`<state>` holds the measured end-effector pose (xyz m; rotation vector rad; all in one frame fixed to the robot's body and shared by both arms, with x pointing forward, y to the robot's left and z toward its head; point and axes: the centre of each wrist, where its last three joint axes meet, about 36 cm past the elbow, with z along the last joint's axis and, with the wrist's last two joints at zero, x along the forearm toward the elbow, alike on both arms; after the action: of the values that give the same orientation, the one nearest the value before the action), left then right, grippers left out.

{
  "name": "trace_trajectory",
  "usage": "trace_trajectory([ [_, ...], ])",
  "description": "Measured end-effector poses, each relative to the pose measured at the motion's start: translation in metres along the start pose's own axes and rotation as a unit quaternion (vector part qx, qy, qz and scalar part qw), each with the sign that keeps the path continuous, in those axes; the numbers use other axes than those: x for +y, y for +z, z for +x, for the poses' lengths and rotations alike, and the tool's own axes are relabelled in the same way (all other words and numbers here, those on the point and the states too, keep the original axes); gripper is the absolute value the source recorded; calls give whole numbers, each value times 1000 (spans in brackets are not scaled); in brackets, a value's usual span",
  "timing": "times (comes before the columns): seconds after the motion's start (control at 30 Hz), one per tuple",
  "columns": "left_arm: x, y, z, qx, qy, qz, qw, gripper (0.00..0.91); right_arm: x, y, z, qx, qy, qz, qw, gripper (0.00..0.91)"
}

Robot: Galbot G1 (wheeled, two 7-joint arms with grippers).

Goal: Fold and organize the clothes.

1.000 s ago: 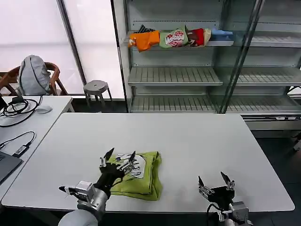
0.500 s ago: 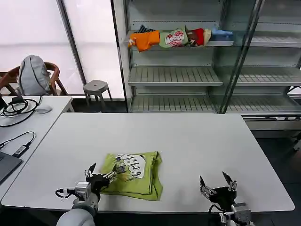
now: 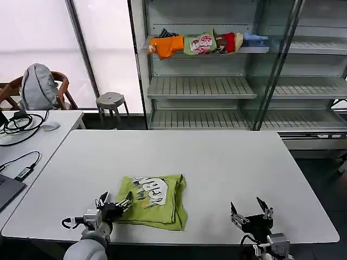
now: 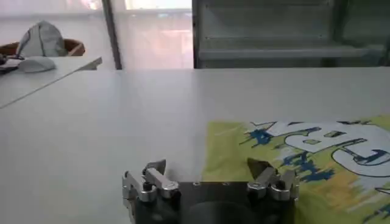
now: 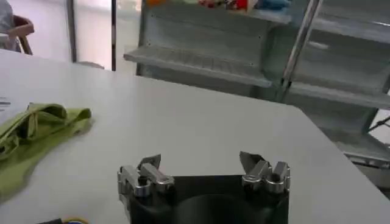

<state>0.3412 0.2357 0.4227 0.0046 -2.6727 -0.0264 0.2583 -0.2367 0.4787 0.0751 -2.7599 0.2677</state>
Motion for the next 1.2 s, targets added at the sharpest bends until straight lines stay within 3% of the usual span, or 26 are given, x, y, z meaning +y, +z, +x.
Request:
trace_trajectory([
  [0.73, 11, 6, -1, -29, 61, 58, 996, 907, 2, 2, 4, 2, -2, 0, 1000, 907],
  [1.2, 9, 18, -4, -10, 63, 25, 998, 907, 3, -1, 8, -1, -3, 4, 1000, 907],
])
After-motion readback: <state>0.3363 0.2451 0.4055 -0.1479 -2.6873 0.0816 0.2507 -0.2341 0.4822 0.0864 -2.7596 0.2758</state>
